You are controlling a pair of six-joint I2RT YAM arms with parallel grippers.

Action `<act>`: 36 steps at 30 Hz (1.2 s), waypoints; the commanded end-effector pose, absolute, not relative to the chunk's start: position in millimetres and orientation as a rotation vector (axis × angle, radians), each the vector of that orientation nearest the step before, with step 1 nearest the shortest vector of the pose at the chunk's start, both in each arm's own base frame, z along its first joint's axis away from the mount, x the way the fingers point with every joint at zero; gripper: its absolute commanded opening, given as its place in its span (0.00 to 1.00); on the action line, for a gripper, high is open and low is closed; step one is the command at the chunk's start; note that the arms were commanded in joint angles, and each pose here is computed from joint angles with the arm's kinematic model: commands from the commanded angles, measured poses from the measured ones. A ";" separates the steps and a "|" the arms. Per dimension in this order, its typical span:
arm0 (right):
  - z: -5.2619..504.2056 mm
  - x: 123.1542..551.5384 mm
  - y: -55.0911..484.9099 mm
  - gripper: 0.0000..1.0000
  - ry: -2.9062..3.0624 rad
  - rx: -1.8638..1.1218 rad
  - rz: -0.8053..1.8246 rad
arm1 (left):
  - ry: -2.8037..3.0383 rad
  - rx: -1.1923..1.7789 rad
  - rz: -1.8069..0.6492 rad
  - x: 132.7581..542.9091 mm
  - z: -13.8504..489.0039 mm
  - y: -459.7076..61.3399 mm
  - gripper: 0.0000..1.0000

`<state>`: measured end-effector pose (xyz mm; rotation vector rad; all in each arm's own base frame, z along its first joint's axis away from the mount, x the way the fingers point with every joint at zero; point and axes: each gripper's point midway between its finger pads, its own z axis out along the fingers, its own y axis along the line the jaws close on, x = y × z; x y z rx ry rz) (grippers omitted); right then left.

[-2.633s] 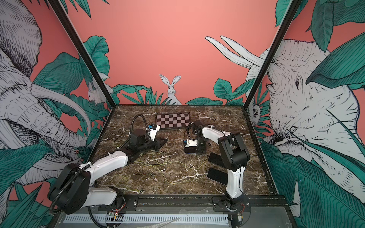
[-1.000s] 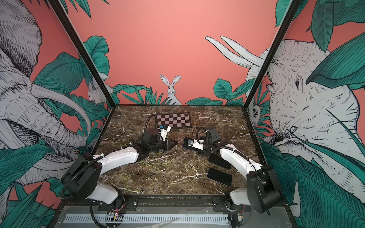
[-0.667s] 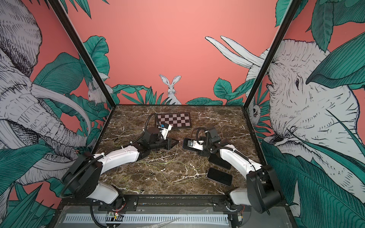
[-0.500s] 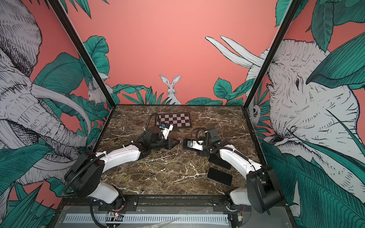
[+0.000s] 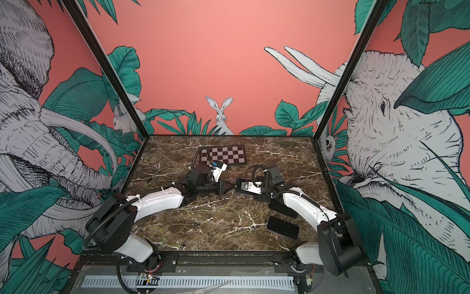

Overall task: Plug wired earphones into phones
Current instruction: Insert the wired earphone into the phone.

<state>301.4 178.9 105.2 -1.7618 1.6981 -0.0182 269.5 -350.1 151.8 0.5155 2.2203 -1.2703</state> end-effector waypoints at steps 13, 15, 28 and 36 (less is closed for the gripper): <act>121.6 309.5 184.5 0.64 1.598 -1.752 -0.080 | 2.152 0.539 -1.133 276.9 173.9 -337.3 0.00; 123.3 308.0 186.1 0.64 1.582 -1.750 -0.074 | 2.154 0.538 -1.141 277.2 173.7 -338.5 0.00; 131.5 305.1 191.5 0.64 1.521 -1.736 -0.081 | 2.165 0.538 -1.178 275.6 170.9 -343.0 0.00; 133.7 304.3 194.9 0.64 1.498 -1.740 -0.087 | 2.167 0.546 -1.185 274.7 170.8 -344.0 0.00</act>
